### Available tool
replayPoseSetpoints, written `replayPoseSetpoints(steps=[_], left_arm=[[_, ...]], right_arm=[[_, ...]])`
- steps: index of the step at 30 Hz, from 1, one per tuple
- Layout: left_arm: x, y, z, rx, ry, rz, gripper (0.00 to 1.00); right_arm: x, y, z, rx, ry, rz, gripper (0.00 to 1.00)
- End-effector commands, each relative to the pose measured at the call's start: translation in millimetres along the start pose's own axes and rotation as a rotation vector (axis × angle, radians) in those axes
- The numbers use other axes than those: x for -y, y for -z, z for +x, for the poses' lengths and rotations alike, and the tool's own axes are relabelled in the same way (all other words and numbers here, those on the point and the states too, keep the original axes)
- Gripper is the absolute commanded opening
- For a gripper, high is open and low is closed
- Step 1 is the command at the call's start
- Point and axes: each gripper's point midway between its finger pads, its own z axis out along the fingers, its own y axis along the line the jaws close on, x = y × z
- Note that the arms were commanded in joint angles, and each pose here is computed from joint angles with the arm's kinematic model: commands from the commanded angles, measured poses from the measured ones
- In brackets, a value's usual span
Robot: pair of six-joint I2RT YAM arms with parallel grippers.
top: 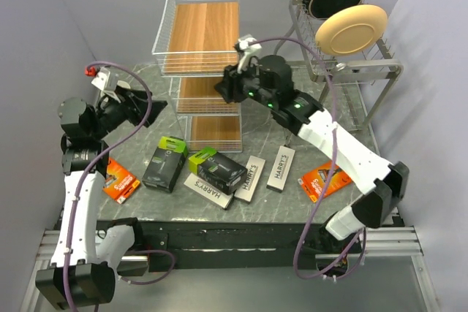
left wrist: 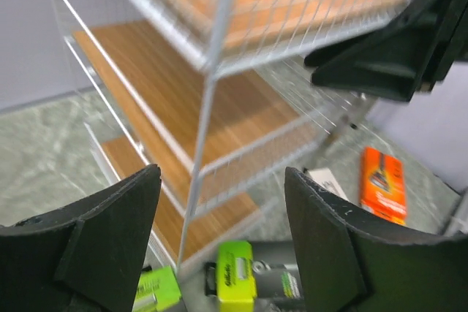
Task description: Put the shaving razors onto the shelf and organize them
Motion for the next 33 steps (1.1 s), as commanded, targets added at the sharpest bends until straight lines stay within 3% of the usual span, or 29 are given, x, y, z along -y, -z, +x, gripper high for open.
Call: replayPoseSetpoints(steps=[1,9,17,19,20,23,30,33], left_arm=[[-10.3,-4.8,-41.2,0.105,-0.127,-0.064,0.75],[-53.9,-13.9,-58.2,0.182,-0.172,-0.229,0.70],[-70.3,-30.0,-74.3,0.232,-0.214,-0.233,0.49],[-68.5,-35.5,-77.3,0.238,-0.218,-0.208,0.40],[-70.3,-40.3,-78.5,0.233,-0.220,-0.199,0.36],[-70.5,-50.5,-84.2,0.234,-0.238,-0.178,0.25],[-98.5,-71.1,-89.7,0.226,-0.309,-0.241,0.25],[-117.4,-78.7,-95.1,0.221,-0.363,-0.285,0.24]], right_arm=[[-40.1,-24.9,-37.9,0.115,-0.027,-0.063,0.49],[-49.0,-37.3,-40.0,0.116,0.003,-0.068,0.47],[-26.3,-22.5,-35.6,0.122,0.058,0.026,0.46],[-21.0,-18.3,-31.8,0.114,0.079,0.041,0.50],[-17.4,-10.0,-36.5,0.124,0.079,0.054,0.59],[4.3,8.8,-29.5,0.107,0.076,0.105,0.73],[38.2,63.9,-19.9,0.110,0.068,0.116,0.81],[68.6,73.2,-17.1,0.148,0.051,0.223,0.82]])
